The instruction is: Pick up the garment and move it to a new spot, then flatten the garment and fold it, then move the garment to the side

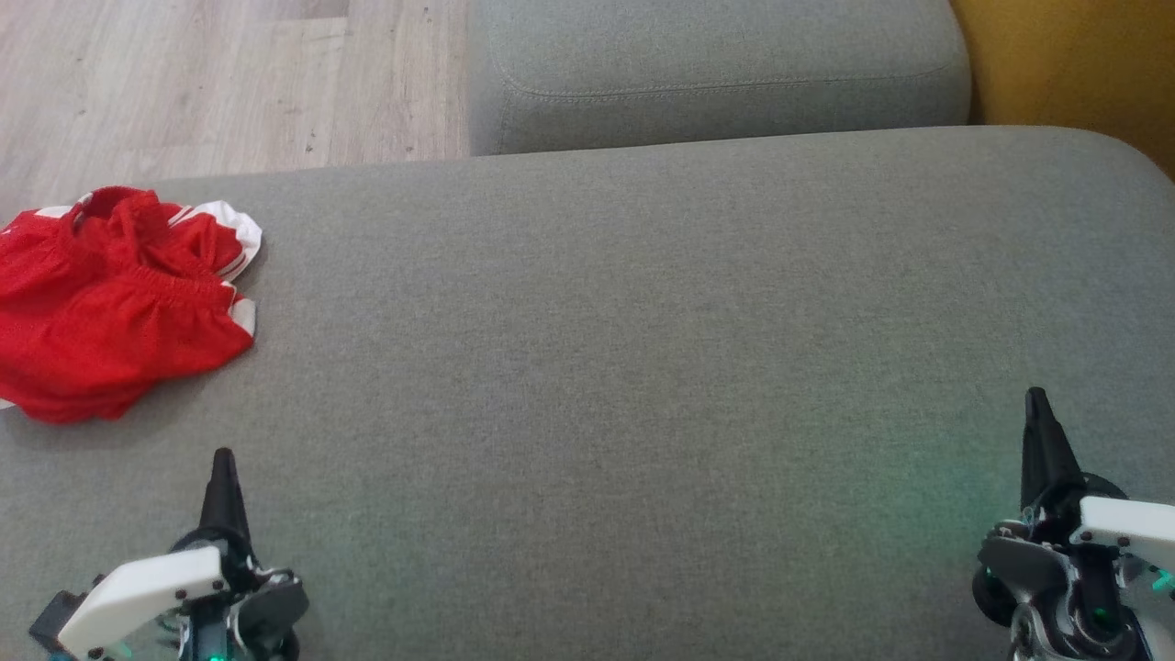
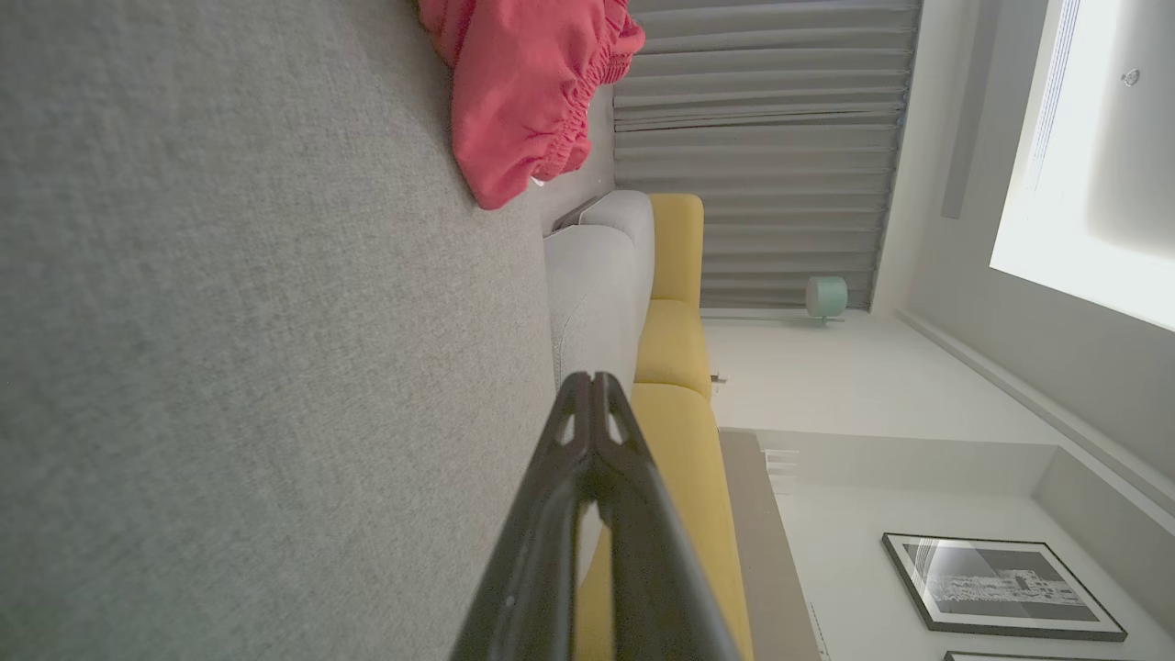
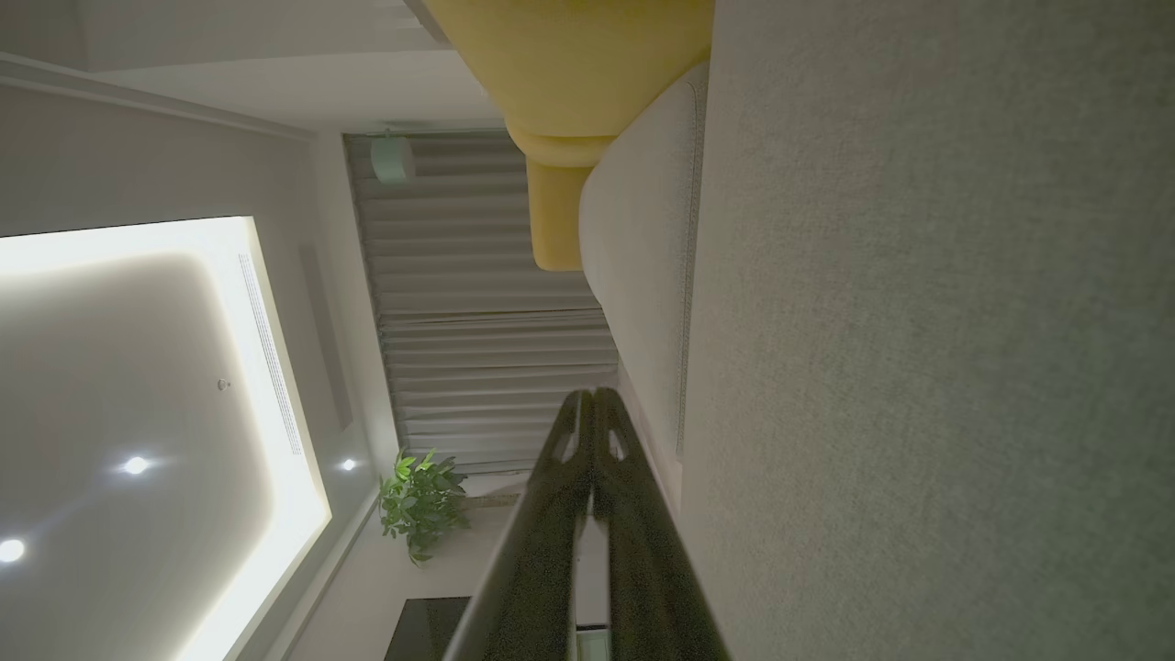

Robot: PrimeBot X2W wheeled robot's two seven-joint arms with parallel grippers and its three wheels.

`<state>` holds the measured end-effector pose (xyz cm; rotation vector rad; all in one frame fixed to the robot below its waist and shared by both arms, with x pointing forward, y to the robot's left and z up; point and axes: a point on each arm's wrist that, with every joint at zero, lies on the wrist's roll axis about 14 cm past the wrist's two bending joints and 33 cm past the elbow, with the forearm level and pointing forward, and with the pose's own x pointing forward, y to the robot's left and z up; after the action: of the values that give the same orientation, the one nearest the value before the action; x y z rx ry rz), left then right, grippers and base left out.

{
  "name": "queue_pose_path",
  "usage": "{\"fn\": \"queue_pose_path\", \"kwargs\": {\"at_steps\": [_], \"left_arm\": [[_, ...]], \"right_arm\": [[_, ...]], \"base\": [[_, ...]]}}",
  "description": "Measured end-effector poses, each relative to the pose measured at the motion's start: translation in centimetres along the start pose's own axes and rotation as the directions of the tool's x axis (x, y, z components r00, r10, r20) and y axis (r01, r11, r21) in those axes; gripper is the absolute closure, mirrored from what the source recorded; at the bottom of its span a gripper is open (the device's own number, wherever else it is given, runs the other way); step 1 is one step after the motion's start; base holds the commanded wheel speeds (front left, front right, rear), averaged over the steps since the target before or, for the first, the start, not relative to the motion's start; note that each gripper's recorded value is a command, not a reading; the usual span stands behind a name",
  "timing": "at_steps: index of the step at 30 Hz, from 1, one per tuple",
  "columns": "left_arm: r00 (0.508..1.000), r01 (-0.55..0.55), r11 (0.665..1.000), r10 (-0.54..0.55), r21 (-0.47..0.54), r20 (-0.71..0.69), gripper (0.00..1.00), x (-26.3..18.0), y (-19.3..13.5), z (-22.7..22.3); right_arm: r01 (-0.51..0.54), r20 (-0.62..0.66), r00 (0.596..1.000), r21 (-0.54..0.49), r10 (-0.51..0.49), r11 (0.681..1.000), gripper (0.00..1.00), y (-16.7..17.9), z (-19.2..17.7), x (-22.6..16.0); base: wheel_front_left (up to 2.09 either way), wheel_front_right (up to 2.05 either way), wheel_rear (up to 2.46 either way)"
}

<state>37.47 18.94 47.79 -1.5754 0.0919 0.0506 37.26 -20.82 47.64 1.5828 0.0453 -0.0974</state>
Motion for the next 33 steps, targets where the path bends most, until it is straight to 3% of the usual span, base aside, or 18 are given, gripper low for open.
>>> {"fn": "queue_pose_path", "kwargs": {"at_steps": [1,2,11,22,33], "left_arm": [[1.0,0.0,1.0,0.0,0.0,0.0,1.0,0.0,0.0,0.0],[1.0,0.0,1.0,0.0,0.0,0.0,0.0,0.0,0.0,0.0],[0.984,-0.177,0.984,0.177,-0.014,-0.002,0.0,-2.9,5.9,-0.3],[0.989,-0.146,0.989,0.147,0.015,-0.001,0.0,-2.6,5.0,-0.8],[0.994,-0.113,0.986,0.112,0.121,0.012,0.0,-2.2,3.5,-0.8]], "right_arm": [[0.0,0.0,1.0,0.0,0.0,1.0,1.0,0.0,0.0,0.0],[0.0,0.0,1.0,0.0,0.0,1.0,0.0,0.0,0.0,0.0],[0.184,0.006,0.983,0.015,-0.184,0.983,0.0,-6.2,0.0,-3.0],[0.166,0.007,0.986,-0.017,-0.166,0.986,0.0,-5.6,-0.5,-2.8],[0.132,0.013,0.991,-0.143,-0.131,0.981,0.0,-4.4,-0.6,-2.4]], "base": [[0.0,0.0,0.0],[0.0,0.0,0.0],[0.0,0.0,0.0],[0.0,0.0,0.0],[0.0,0.0,0.0]]}}
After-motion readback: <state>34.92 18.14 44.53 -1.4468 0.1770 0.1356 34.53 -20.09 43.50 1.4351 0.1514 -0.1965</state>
